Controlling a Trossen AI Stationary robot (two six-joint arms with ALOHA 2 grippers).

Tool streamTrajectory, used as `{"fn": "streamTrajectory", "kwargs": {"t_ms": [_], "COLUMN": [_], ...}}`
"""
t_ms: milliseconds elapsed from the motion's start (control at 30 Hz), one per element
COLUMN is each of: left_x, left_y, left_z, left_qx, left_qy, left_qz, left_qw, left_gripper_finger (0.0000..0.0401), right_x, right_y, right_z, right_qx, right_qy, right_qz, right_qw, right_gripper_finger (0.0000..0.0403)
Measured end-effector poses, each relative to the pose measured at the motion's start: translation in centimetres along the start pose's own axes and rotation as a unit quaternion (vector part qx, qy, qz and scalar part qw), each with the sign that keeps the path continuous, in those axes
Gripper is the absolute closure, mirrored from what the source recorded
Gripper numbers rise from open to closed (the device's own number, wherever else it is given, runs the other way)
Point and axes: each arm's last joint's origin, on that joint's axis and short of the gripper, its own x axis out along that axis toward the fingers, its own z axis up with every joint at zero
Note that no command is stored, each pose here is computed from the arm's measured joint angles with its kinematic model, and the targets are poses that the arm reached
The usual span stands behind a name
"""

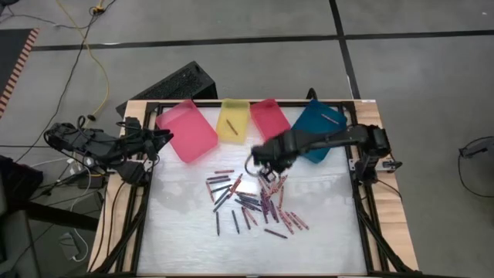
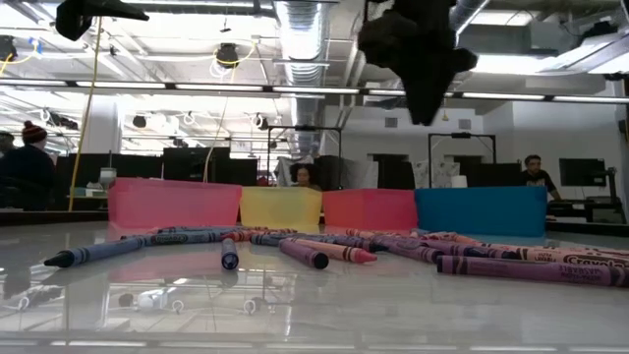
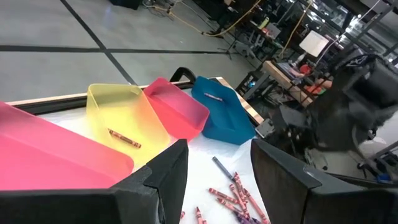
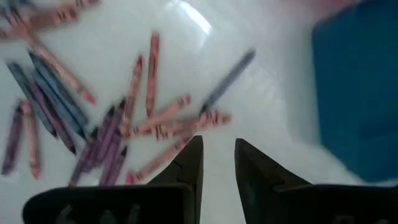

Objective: Sort crayons
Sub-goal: Put the blue crayon into the red bin

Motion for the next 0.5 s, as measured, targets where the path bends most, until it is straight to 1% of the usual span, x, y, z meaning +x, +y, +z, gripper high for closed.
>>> {"fn": "streamTrajectory", "kwargs": {"t_ms": [100,167,300,400,500], "left_x": [0.0,0.0,0.0,0.0,0.0], "left_y": [0.0,0.0,0.0,0.0,0.0], "left_z": [0.0,0.0,0.0,0.0,0.0], "left_qx": [0.0,0.0,-0.001,-0.001,-0.001], "left_qy": [0.0,0.0,-0.006,-0.008,-0.008], "left_qz": [0.0,0.0,0.006,0.008,0.008], "left_qw": [1.0,1.0,1.0,1.0,1.0], "left_gripper_finger": [0.0236,0.0236,0.0236,0.0236,0.0236], "right_x": [1.2,2.2,4.3,5.7,7.2], "right_y": [-0.1,-0.4,-1.3,-1.9,-2.6], "right_z": [-1.9,-2.8,-3.6,-3.5,-3.2], "right_qx": [0.021,0.045,0.088,0.109,0.126], "right_qy": [0.014,0.012,-0.016,-0.042,-0.052], "right_qz": [-0.011,-0.006,0.044,0.087,0.098], "right_qw": [1.0,0.999,0.995,0.989,0.986], "right_gripper_finger": [0.0316,0.0316,0.0316,0.0315,0.0315]}}
